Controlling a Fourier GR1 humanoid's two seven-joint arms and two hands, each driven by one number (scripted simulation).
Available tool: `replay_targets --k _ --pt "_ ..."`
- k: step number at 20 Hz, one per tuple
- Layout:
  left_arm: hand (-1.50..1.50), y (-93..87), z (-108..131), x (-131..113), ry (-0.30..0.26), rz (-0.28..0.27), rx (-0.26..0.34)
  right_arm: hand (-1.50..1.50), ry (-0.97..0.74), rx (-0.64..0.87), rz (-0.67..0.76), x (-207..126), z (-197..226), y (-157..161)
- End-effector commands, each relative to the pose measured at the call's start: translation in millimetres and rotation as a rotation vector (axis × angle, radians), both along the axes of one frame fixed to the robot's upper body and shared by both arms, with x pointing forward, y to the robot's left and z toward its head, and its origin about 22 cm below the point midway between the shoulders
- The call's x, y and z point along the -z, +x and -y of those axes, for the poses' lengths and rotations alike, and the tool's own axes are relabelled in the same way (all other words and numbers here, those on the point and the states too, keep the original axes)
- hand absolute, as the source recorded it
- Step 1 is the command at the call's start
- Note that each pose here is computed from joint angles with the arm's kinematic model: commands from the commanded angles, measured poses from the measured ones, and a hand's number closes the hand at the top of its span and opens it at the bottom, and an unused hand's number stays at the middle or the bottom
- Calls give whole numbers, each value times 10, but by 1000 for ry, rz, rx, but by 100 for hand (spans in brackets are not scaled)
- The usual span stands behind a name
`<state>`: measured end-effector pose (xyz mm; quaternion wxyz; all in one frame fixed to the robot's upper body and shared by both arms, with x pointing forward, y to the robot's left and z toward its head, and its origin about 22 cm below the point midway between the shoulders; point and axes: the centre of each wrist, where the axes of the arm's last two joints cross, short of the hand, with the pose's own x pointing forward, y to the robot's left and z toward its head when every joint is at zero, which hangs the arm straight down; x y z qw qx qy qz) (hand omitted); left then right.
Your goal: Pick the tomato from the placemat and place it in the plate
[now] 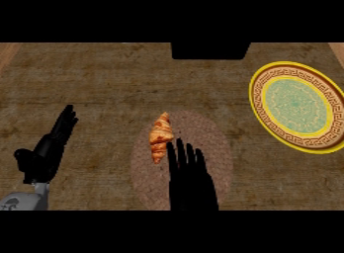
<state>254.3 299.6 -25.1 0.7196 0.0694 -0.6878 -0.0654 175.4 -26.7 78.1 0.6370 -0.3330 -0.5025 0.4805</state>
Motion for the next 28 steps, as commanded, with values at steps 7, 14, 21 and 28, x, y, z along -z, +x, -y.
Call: replay_targets --k 7,14,21,28 --pt "0 -9 9 -112 -15 15 7 -150 -119 124 -82 158 44 264" --pt "0 45 -50 -137 19 15 9 -150 -149 141 -106 395 1 391" --pt "0 -109 -37 -41 7 2 1 150 -124 12 -140 745 57 361" --pt "0 50 -76 2 -11 -4 8 150 -107 -25 -50 689 -89 280"
